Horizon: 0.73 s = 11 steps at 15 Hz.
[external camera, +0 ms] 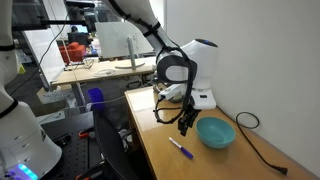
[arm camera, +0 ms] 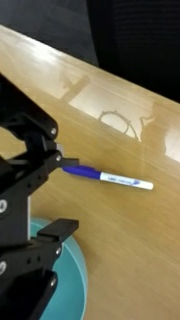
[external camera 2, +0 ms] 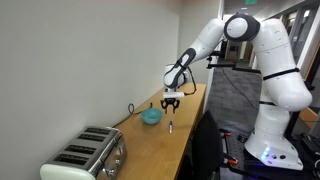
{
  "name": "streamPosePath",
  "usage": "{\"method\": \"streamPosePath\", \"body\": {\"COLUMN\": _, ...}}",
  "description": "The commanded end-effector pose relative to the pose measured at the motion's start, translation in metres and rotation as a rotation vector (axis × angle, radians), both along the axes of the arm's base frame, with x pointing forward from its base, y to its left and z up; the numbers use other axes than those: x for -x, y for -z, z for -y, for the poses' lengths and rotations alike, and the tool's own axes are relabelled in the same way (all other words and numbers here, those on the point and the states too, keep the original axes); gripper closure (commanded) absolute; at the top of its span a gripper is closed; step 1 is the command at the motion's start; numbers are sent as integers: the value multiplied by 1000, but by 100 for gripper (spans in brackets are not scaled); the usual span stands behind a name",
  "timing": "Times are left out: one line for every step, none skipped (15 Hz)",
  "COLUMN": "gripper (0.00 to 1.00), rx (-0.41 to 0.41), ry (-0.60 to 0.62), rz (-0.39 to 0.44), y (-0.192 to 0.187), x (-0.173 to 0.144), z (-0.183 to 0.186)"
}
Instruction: Take the blue pen out of the blue bowl and put it on the table
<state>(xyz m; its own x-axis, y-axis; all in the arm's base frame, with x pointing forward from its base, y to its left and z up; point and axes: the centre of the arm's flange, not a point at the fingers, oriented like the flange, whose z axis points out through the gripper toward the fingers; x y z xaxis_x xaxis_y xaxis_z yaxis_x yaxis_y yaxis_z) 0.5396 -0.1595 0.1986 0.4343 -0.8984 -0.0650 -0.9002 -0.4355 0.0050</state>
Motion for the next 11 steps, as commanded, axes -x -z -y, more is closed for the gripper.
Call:
{"method": "streamPosePath", "body": {"gripper": 9, "rx": 21, "ry": -79, "rz": 18, "y": -32, "x": 0, "z": -14}}
{"method": "streamPosePath", "body": {"gripper": 0, "rx": 37, "ry": -107, "rz": 25, "y": -42, "x": -2, "z": -18}}
{"method": "streamPosePath", "body": {"gripper": 0, "rx": 53, "ry": -136, "rz": 36, "y": -53, "x": -3, "z": -22}}
{"method": "streamPosePath", "body": {"gripper": 0, "rx": 68, "ry": -163, "rz": 45, "y": -63, "x": -5, "z": -25}}
{"method": "streamPosePath", "body": {"gripper": 0, "rx": 75, "ry": -200, "rz": 50, "y": -72, "x": -6, "z": -28}}
{"method": "streamPosePath", "body": {"gripper": 0, "rx": 89, "ry": -226, "rz": 57, "y": -80, "x": -7, "z": -29}}
{"method": "streamPosePath", "body": {"gripper": 0, "rx": 98, "ry": -246, "rz": 63, "y": -86, "x": -9, "z": -30}}
{"method": "streamPosePath", "body": {"gripper": 0, "rx": 104, "ry": -259, "rz": 67, "y": -91, "x": -9, "z": -30}}
{"method": "streamPosePath", "body": {"gripper": 0, "rx": 109, "ry": -271, "rz": 71, "y": -94, "x": -11, "z": -31}}
{"method": "streamPosePath", "body": {"gripper": 0, "rx": 114, "ry": -295, "rz": 70, "y": -96, "x": -11, "z": -32}}
{"method": "streamPosePath", "body": {"gripper": 0, "rx": 118, "ry": -324, "rz": 75, "y": -98, "x": -12, "z": -34}}
